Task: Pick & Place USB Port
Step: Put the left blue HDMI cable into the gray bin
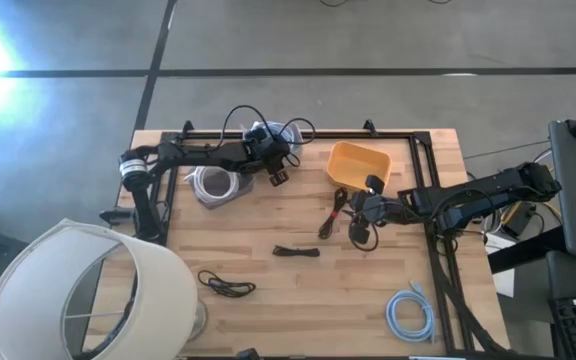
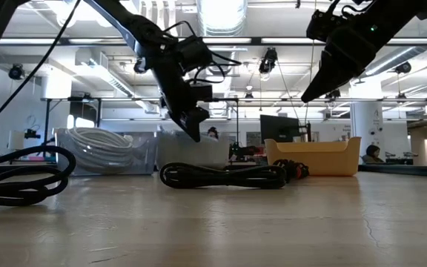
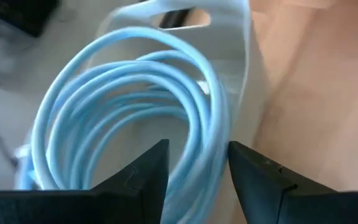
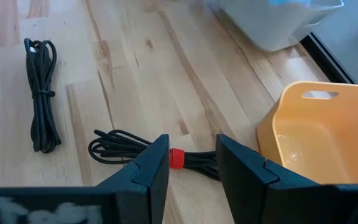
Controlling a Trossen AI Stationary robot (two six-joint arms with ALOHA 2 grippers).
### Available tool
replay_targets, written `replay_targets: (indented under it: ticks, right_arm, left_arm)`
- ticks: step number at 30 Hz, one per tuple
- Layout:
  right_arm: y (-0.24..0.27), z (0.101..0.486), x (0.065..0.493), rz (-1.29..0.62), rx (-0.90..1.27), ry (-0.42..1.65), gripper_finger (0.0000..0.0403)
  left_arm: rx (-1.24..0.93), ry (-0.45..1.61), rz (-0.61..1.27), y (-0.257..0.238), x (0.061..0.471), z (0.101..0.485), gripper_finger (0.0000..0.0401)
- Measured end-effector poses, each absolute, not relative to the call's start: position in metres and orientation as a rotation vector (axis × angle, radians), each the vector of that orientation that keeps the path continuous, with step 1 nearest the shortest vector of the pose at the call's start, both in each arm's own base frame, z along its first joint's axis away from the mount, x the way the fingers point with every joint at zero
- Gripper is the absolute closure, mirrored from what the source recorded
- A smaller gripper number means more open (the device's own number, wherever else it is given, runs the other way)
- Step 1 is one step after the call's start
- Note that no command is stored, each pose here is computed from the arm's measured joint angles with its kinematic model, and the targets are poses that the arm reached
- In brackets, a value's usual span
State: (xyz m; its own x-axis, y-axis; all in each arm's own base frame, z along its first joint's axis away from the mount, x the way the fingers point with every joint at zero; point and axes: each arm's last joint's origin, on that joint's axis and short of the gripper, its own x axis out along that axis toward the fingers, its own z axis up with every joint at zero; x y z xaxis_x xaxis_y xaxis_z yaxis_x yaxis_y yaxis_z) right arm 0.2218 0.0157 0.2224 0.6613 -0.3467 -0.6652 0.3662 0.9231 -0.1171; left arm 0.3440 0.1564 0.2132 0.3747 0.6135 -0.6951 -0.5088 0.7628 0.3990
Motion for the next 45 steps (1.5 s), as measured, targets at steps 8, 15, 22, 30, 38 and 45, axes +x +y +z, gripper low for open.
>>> replay_targets:
  ticks: [8, 15, 22, 30, 38, 45]
  right_arm:
    - [0.016, 0.222, 0.222, -0.405, 0.033, 0.745, 0.0278]
    - [0.016, 0.222, 0.222, -0.406, 0.036, 0.745, 0.0278]
    - [0.016, 0.222, 0.222, -0.406, 0.035, 0.746, 0.0278]
    - [0.016, 0.222, 0.222, -0.406, 0.038, 0.745, 0.0278]
    - [0.016, 0.222, 0.222, -0.403, 0.031, 0.747, 0.0278]
    - [0.016, 0.222, 0.222, -0.402, 0.028, 0.747, 0.0278]
  left_arm:
    - [0.065, 0.935, 0.642, 0.153, 0.345, 0.211, 0.0231]
    - [0.112, 0.979, 0.656, 0.151, 0.338, 0.22, 0.0232]
    - [0.058, 1.008, 0.617, 0.145, 0.327, 0.228, 0.0276]
    - [0.038, 1.068, 0.595, 0.147, 0.33, 0.208, 0.0352]
    - [0.081, 1.065, 0.709, 0.157, 0.328, 0.206, 0.0397]
    - [0.022, 1.04, 0.699, 0.17, 0.324, 0.208, 0.0394]
